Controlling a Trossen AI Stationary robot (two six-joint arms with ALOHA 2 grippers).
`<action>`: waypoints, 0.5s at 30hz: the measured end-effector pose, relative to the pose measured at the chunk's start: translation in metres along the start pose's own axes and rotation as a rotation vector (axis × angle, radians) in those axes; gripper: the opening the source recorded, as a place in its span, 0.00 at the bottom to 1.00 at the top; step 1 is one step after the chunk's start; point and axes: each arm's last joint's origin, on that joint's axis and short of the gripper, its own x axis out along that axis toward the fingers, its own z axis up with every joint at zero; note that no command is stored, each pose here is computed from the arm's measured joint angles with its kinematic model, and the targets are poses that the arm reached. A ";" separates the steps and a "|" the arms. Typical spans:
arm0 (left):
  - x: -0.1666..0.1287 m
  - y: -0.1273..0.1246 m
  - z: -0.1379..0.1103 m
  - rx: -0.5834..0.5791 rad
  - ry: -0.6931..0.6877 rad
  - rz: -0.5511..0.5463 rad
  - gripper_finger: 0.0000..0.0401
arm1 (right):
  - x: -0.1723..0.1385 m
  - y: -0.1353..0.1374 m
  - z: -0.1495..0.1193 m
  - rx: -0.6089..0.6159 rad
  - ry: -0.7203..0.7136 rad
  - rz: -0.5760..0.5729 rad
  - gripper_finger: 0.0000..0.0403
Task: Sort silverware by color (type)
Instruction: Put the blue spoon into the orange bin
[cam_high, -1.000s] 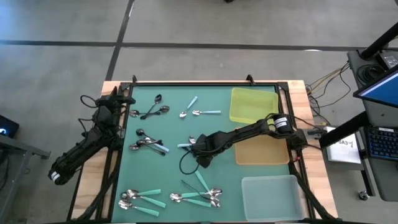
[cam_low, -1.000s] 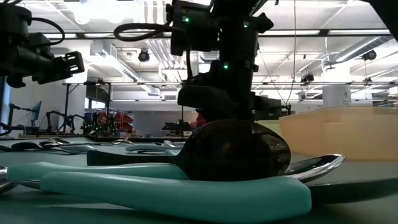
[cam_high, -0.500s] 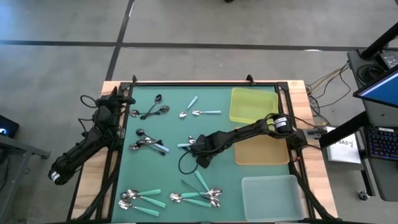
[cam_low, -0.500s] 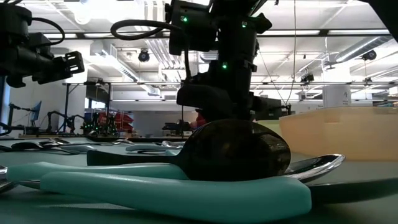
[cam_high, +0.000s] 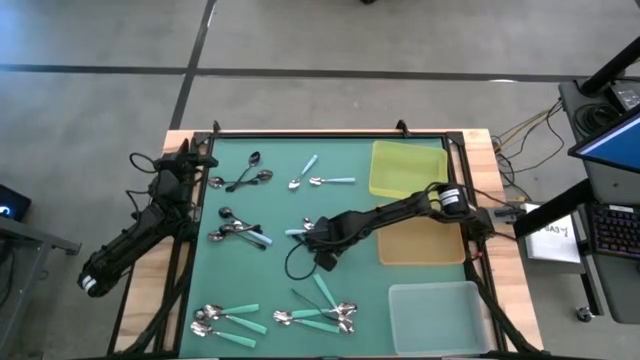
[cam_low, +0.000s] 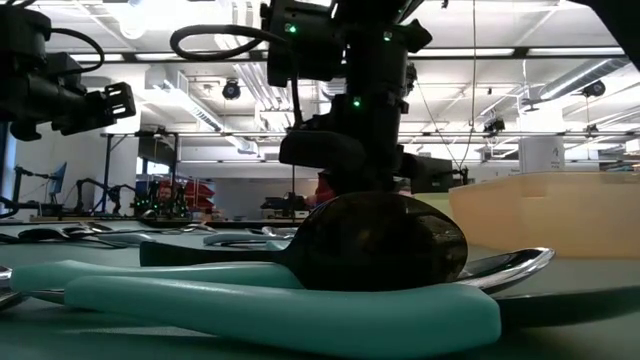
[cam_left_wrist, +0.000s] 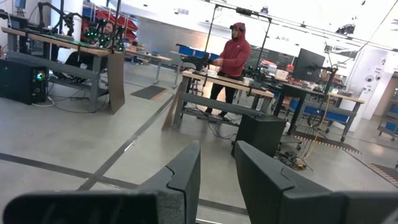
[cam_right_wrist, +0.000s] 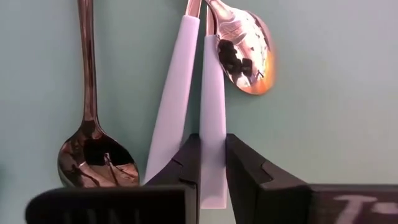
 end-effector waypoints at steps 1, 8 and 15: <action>0.000 0.000 0.000 0.000 0.000 0.000 0.21 | -0.003 0.001 0.001 -0.006 -0.002 -0.003 0.08; 0.000 0.000 0.000 0.000 0.000 0.000 0.21 | -0.038 0.004 0.013 -0.066 -0.014 -0.031 0.08; 0.000 0.000 0.000 0.000 0.000 0.000 0.21 | -0.075 -0.003 0.019 -0.131 -0.046 -0.192 0.08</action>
